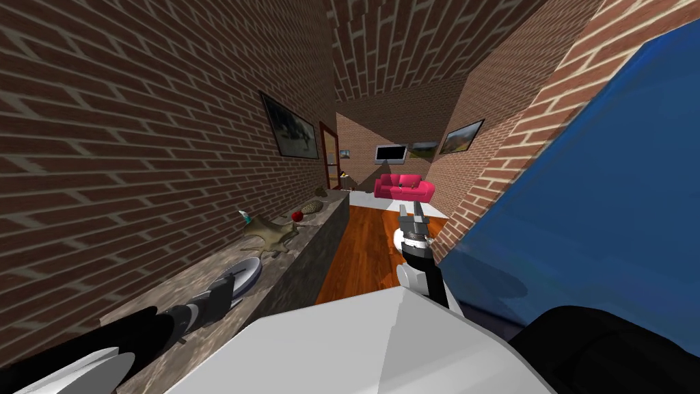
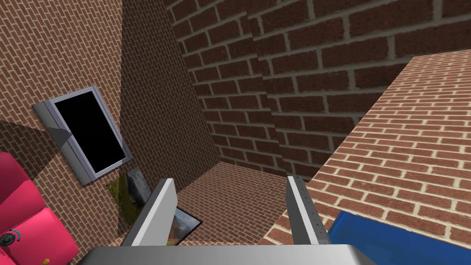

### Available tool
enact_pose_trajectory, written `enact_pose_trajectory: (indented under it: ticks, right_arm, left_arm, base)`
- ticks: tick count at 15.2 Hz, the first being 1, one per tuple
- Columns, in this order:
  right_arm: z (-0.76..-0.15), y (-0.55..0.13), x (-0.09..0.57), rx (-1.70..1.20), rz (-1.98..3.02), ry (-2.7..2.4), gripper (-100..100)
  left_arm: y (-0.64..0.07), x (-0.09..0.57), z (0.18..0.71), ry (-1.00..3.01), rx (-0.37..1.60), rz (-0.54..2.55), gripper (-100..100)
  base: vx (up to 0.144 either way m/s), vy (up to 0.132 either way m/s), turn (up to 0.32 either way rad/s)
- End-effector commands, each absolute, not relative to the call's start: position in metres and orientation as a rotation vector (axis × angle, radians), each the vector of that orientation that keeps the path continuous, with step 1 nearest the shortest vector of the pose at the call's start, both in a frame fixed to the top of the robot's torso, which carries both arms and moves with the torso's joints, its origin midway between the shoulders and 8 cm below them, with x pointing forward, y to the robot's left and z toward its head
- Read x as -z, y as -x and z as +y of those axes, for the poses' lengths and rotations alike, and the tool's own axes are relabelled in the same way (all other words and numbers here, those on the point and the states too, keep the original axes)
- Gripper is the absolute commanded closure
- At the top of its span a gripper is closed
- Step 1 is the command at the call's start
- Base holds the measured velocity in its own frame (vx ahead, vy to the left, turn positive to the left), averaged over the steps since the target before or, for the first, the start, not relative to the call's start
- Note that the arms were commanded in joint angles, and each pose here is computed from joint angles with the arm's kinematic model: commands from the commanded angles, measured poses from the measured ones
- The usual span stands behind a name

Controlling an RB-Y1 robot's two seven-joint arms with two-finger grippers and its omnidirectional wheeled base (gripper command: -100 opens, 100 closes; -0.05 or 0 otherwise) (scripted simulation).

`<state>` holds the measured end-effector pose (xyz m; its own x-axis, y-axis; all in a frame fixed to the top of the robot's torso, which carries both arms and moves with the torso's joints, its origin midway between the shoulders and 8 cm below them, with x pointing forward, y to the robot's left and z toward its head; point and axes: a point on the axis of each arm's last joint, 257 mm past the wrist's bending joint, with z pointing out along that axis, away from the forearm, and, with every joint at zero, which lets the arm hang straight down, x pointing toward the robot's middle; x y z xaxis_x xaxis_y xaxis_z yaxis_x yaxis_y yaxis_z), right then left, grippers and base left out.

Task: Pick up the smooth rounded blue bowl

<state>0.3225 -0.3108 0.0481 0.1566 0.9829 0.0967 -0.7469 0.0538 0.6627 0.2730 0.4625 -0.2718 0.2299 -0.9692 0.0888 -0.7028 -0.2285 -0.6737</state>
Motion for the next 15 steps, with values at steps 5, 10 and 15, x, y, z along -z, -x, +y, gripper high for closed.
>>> enact_pose_trajectory:
  ticks: [5,10,15]
  right_arm:
    - [-0.311,-0.323,-0.048,-1.379,0.438,-0.669,0]
    - [-0.311,-0.323,-0.048,-1.379,0.438,-0.669,0]
    - [-0.311,-0.323,-0.048,-1.379,0.438,-0.669,0]
  left_arm:
    - [-0.248,0.283,0.468,2.126,0.606,1.562,-100]
    - [-0.224,0.288,0.474,2.234,0.522,1.581,-100]
    - [-0.202,0.289,0.478,2.325,0.444,1.592,-100]
  base:
    - [0.056,0.0,0.014]
    - [0.06,0.001,0.016]
    - [0.054,0.004,0.011]
